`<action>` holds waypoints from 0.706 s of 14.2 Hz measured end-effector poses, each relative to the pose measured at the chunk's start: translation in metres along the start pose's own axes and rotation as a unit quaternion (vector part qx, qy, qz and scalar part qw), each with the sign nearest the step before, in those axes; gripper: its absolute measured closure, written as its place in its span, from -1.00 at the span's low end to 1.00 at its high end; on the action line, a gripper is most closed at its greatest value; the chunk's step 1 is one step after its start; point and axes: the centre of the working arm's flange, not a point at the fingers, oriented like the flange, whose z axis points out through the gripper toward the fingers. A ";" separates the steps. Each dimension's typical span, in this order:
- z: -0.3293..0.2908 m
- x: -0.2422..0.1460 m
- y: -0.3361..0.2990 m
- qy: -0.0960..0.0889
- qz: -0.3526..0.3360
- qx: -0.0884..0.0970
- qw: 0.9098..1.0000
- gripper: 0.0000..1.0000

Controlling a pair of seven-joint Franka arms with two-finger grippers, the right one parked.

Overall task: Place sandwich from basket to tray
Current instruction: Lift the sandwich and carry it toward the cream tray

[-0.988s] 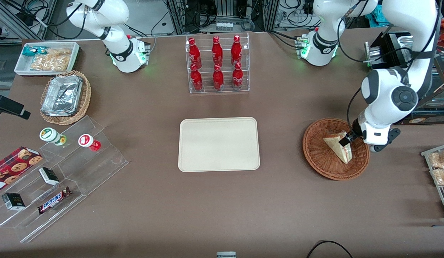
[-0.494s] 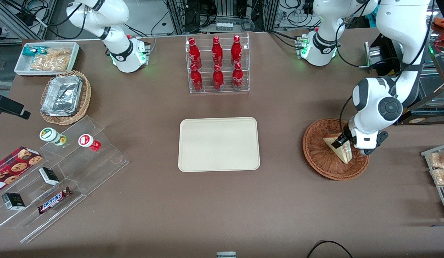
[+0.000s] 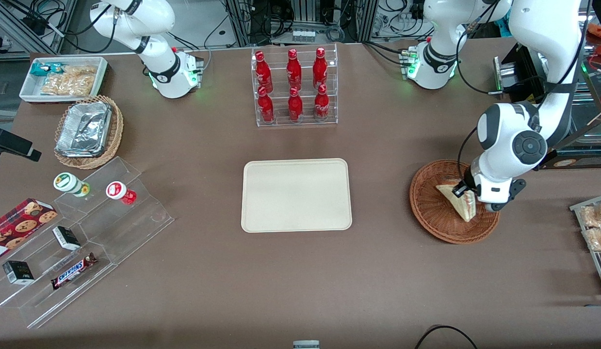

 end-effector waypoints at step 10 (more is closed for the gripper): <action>-0.048 -0.154 0.222 -0.008 0.231 0.028 0.973 0.72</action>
